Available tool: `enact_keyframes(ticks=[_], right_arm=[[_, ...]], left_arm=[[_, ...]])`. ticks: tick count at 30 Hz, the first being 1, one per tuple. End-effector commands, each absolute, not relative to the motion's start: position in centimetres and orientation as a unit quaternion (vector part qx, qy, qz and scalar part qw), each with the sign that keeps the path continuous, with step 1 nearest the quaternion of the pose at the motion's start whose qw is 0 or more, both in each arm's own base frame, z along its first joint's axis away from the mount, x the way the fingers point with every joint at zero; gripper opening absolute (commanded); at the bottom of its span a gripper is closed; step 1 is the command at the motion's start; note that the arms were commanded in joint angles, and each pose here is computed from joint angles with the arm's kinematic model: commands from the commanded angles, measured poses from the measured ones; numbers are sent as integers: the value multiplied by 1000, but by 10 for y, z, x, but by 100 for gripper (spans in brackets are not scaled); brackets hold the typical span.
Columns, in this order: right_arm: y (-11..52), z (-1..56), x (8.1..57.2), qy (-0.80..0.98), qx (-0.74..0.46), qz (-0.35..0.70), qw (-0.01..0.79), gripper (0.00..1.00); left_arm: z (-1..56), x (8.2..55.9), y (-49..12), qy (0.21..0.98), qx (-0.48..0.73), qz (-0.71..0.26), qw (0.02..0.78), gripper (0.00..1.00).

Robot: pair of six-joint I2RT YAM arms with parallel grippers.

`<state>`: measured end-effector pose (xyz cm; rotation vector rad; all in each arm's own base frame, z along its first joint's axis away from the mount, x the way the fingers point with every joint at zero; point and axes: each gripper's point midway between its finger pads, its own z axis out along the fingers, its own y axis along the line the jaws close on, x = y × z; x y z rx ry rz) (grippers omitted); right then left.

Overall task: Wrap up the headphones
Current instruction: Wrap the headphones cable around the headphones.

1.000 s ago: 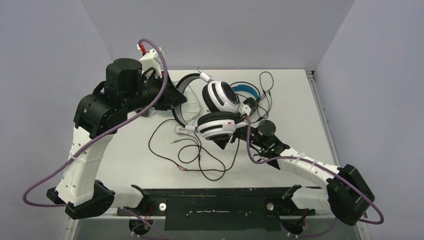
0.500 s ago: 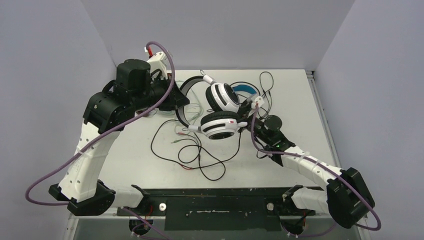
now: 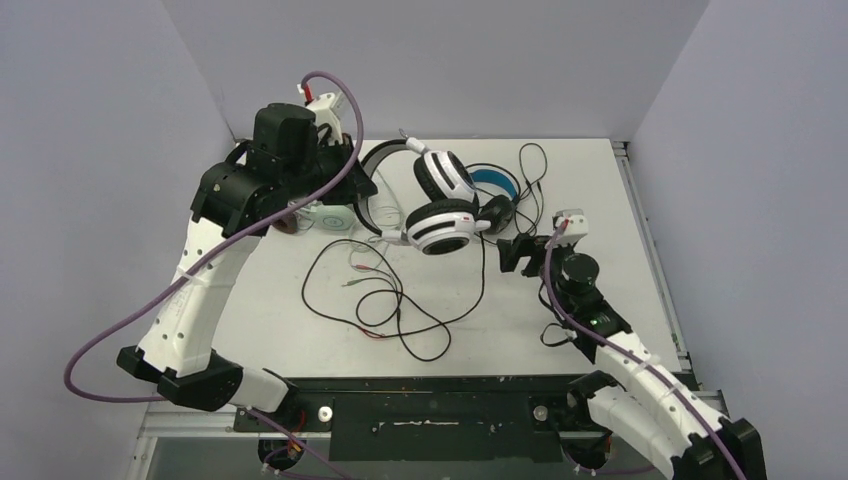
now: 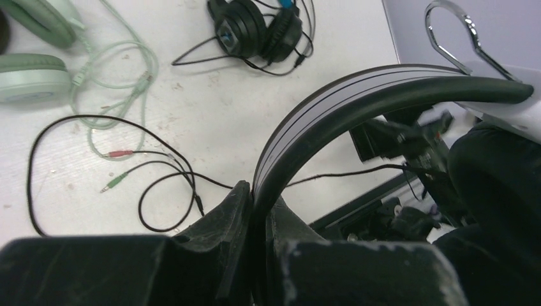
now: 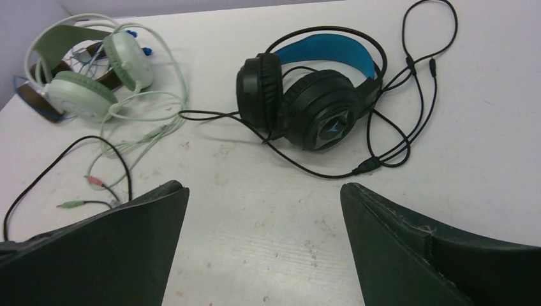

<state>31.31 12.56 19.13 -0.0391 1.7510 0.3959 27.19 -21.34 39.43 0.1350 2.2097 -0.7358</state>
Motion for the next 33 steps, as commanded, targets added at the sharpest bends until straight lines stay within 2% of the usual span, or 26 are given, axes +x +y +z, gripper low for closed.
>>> enact_keyframes(ticks=[1, 6, 11, 18, 25, 28, 32, 33], right_arm=[[134, 221, 290, 724, -43, 221, 652, 93], [159, 225, 261, 704, -142, 272, 640, 93], [192, 228, 241, 660, -218, 346, 630, 91], [230, 228, 262, 644, -258, 363, 622, 90], [262, 229, 282, 636, -277, 358, 625, 84], [262, 232, 289, 633, -269, 351, 635, 76], [266, 239, 290, 621, -279, 355, 641, 52], [267, 240, 291, 619, -282, 354, 642, 48]], left_arm=[[428, 304, -200, 844, 11, -287, 453, 0], [424, 326, -187, 839, -5, -317, 442, 0], [430, 329, -189, 830, 4, -336, 445, 0], [437, 321, -187, 824, 7, -353, 443, 0], [440, 310, -188, 818, 16, -373, 437, 0], [441, 306, -188, 816, 18, -376, 438, 0], [442, 303, -189, 815, 20, -381, 436, 0], [442, 302, -189, 815, 21, -383, 435, 0]])
